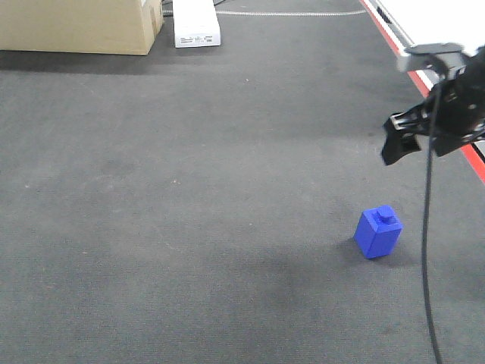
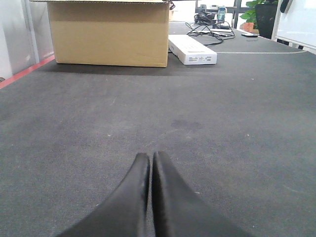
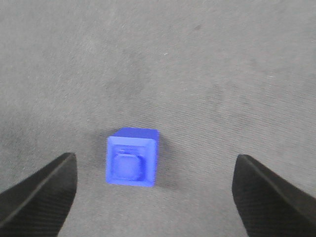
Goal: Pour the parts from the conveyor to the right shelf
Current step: 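Move the right gripper over the blue block on the conveyor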
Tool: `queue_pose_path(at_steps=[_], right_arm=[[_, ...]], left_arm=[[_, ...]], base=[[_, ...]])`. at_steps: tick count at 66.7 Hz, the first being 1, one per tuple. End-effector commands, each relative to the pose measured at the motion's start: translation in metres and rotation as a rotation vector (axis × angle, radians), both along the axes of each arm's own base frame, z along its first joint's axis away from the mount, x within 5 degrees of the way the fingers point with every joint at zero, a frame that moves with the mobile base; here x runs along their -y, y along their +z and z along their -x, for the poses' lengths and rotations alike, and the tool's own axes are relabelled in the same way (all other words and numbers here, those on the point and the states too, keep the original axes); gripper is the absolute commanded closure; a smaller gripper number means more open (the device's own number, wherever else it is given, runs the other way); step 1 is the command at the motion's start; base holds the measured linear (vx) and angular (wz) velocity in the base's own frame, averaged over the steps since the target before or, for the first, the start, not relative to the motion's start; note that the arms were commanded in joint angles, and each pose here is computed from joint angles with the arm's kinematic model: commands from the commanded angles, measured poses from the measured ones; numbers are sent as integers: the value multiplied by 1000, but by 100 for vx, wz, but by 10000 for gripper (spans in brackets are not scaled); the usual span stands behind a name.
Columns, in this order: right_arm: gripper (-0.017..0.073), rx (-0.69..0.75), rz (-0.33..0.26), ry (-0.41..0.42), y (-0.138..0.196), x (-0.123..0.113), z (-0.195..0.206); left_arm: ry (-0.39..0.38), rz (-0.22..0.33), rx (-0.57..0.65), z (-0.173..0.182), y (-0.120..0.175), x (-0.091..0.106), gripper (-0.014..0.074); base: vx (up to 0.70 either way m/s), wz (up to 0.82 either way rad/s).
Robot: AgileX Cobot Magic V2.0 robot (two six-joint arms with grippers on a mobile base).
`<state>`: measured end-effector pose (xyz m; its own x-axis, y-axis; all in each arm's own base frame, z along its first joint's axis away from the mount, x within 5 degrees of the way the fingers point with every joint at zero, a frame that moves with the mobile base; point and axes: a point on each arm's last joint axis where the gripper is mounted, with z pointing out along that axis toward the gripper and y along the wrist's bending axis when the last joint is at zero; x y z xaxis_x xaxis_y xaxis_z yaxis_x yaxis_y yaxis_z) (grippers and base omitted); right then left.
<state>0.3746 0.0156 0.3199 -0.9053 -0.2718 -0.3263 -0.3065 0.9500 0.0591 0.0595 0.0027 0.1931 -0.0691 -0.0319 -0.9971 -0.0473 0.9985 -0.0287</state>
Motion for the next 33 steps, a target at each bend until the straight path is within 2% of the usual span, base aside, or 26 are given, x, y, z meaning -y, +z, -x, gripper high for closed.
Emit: queue_pose_path(at_steps=[1,7,17,23,33], right_arm=[[-36,21,14,34,20,-10,10],[-35,11,42,46,16,-16,8],[-35,-13,34,13,10,-15,8],[-35,-64,51,16,-4,-14,12],[-35,-149,48,20,-27,-14,19]], left_arm=[[-5,13,82,-1,13,0,599],[-5,13,82,-1,13,0,599],[-5,13,82,-1,13,0,599],[-5,13,82,-1,13,0,599],[-5,13,82,-1,13,0,599]], base=[[0,0],[0,0],[0,0],[0,0],[0,0]])
